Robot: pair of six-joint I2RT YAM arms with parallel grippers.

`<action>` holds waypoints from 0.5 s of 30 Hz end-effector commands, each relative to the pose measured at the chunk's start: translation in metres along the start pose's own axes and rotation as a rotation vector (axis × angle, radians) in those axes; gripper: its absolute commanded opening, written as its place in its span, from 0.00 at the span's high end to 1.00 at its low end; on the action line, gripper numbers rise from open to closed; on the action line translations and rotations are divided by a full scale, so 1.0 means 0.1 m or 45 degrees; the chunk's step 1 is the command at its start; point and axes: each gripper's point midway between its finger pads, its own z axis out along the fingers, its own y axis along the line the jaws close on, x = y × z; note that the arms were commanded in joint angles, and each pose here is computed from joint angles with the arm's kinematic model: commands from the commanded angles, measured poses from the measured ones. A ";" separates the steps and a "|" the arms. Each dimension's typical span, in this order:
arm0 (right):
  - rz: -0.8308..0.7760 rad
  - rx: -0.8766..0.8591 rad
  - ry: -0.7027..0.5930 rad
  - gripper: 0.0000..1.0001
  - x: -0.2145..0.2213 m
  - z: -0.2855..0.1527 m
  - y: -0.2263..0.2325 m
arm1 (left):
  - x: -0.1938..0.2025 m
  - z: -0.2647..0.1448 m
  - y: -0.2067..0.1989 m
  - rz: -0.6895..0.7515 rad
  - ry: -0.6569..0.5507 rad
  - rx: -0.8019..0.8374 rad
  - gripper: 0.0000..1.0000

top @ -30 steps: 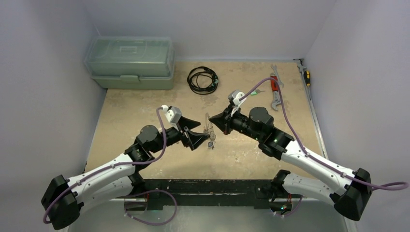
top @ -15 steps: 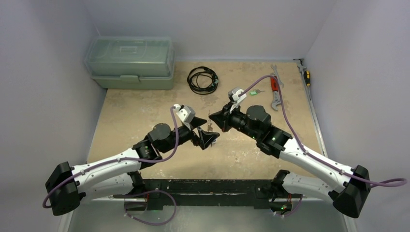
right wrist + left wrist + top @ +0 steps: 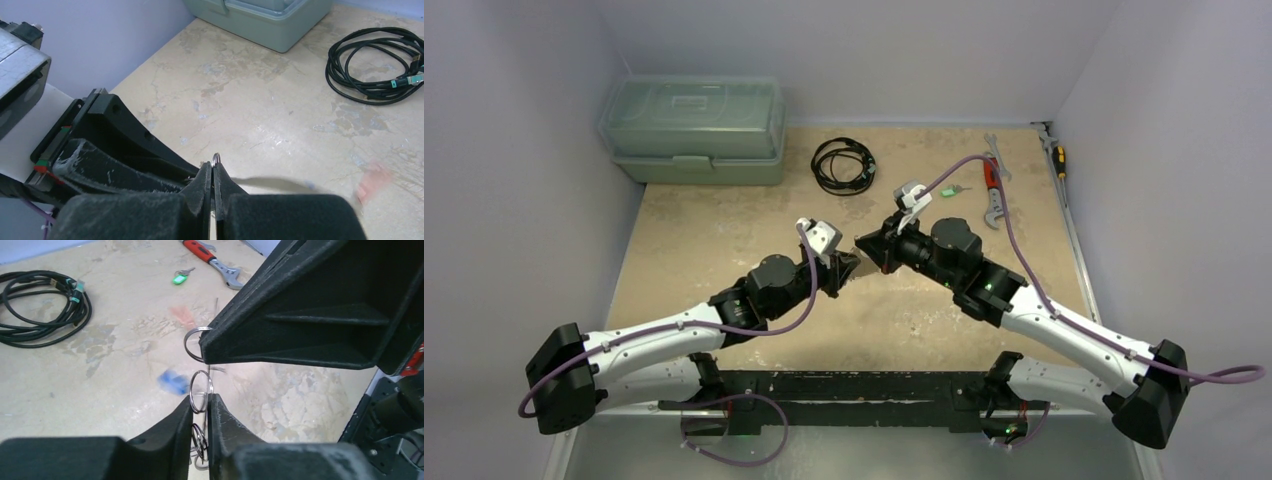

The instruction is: Put the keys on the keyring

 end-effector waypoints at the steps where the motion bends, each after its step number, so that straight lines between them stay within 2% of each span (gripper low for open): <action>1: -0.008 -0.035 -0.113 1.00 -0.38 -0.09 0.14 | -0.25 -0.02 -0.02 0.054 -0.082 0.001 0.92; 4: -0.015 0.005 -0.112 1.00 -0.39 -0.10 0.09 | -0.25 -0.05 -0.01 0.068 -0.082 0.001 1.00; 15: -0.023 0.099 0.025 1.00 -0.24 -0.17 -0.04 | -0.23 -0.04 -0.01 0.122 -0.065 0.005 1.00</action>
